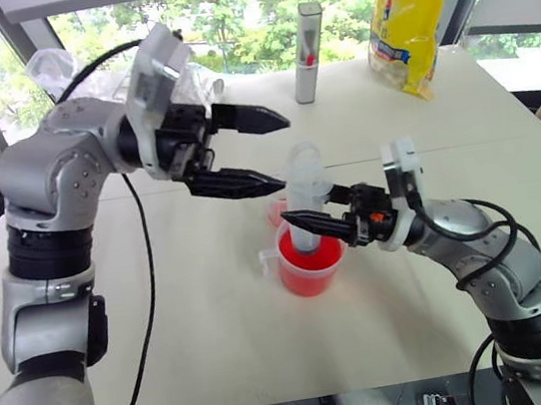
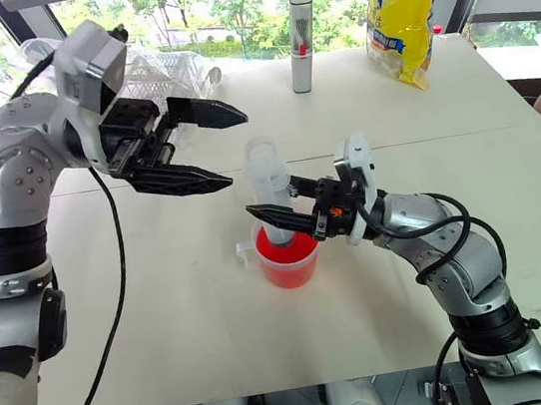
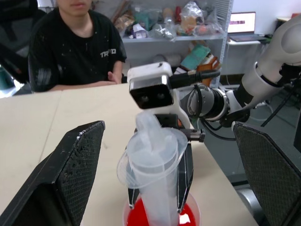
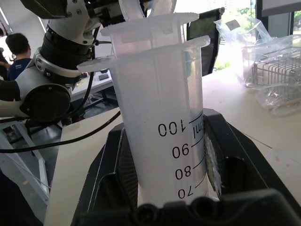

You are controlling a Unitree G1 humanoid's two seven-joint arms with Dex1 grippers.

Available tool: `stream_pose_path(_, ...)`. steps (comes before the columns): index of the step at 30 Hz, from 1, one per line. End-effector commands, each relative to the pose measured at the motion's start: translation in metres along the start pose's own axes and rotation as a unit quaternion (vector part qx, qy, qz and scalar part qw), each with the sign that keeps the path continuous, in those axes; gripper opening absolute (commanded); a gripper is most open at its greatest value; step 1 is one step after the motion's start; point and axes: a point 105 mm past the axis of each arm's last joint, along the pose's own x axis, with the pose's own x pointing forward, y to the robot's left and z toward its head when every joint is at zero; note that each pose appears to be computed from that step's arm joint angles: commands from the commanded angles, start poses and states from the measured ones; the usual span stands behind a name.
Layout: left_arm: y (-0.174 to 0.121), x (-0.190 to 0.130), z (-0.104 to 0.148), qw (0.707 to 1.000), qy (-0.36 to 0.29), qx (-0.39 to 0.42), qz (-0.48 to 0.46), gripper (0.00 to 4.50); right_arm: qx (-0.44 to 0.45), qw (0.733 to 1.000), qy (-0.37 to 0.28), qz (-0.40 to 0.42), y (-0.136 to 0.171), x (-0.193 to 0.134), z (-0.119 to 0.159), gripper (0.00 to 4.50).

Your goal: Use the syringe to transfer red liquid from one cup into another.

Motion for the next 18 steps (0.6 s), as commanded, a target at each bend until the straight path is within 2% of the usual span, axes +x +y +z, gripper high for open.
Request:
stream_pose_path(1,-0.001,0.006,0.0,1.0,0.006,0.006,-0.017,4.5,-0.022,1.0,-0.011,0.008,0.002,0.0,0.008,1.5)
stream_pose_path(18,-0.012,0.014,-0.009,0.998,0.011,-0.027,-0.062,4.5,-0.024,1.0,-0.001,0.009,0.004,0.0,0.003,1.5)
